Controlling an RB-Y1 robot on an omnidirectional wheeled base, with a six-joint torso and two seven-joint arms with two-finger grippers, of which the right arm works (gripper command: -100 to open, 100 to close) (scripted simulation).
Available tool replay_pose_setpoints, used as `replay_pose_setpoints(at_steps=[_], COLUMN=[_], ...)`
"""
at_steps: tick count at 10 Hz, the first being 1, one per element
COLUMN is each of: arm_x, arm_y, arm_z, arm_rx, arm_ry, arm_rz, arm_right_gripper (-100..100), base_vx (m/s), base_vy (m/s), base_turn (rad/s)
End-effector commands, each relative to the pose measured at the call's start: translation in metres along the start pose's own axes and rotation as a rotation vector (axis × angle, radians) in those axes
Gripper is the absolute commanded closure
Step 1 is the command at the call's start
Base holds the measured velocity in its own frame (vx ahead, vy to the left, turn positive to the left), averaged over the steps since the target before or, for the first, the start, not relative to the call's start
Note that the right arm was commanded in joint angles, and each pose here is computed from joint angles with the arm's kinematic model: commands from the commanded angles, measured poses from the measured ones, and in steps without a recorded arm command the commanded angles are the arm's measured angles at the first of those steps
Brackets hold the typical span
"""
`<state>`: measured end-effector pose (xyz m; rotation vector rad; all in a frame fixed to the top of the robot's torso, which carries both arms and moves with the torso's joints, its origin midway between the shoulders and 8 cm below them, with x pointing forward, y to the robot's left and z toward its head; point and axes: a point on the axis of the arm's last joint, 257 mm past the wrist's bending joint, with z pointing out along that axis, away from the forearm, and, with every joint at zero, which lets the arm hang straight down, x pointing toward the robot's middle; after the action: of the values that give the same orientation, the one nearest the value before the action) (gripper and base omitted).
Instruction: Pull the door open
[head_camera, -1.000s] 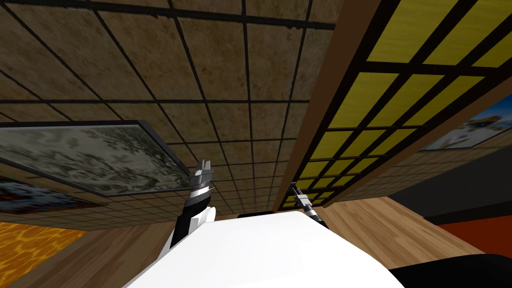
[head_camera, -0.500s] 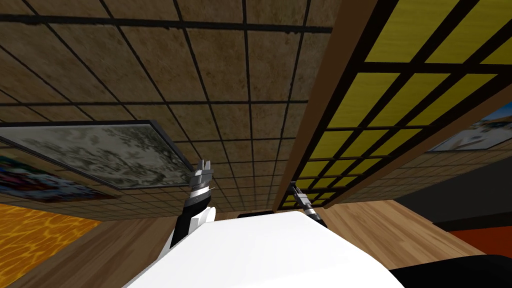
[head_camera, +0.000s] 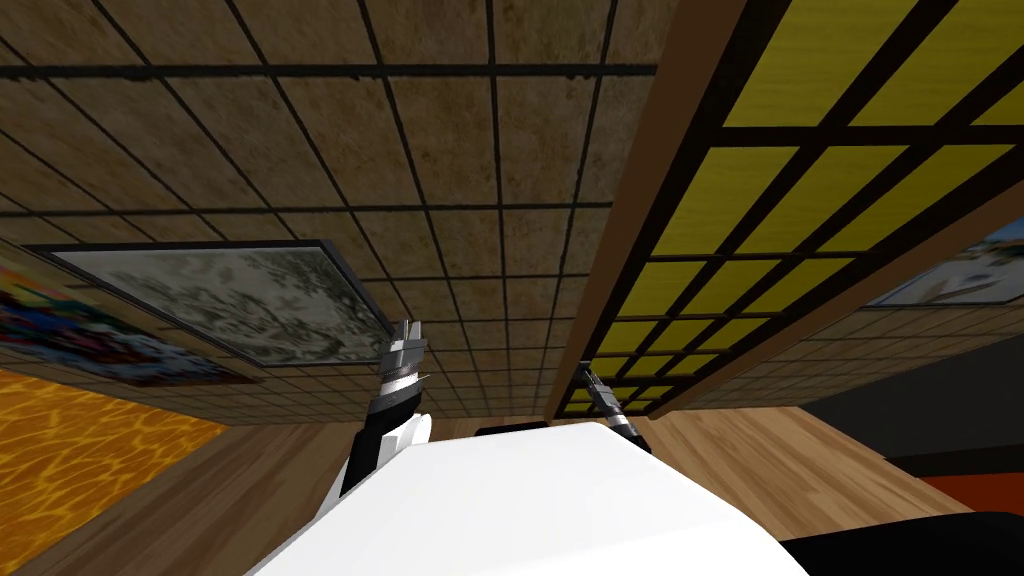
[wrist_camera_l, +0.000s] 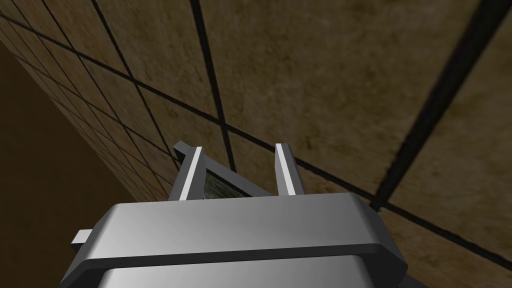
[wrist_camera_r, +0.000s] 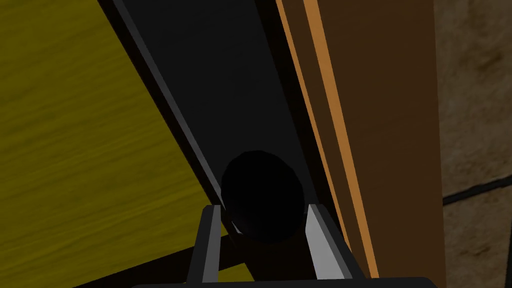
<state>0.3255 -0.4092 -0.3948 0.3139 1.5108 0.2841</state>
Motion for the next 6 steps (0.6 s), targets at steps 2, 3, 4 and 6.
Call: replay_pose_setpoints(at_steps=[2,3,4,6], arm_x=[-0.001,-0.0014,-0.0014,-0.0023], arm_y=[-0.0007,-0.0007,-0.0007,-0.0008], arm_z=[0.0026,0.0045,0.0045,0.0083], arm_rx=[0.007,0.01,0.01,0.015], arm_ry=[-0.007,-0.012,-0.012,-0.021], arm_rz=[0.081,0.114,0.127,0.204], arm_right_gripper=[100,100,100,100], base_vx=[-0.039,-0.052,-0.04,-0.045], base_vy=[-0.015,-0.013,-0.015,-0.02], base_turn=[0.036,0.057,0.035,0.064])
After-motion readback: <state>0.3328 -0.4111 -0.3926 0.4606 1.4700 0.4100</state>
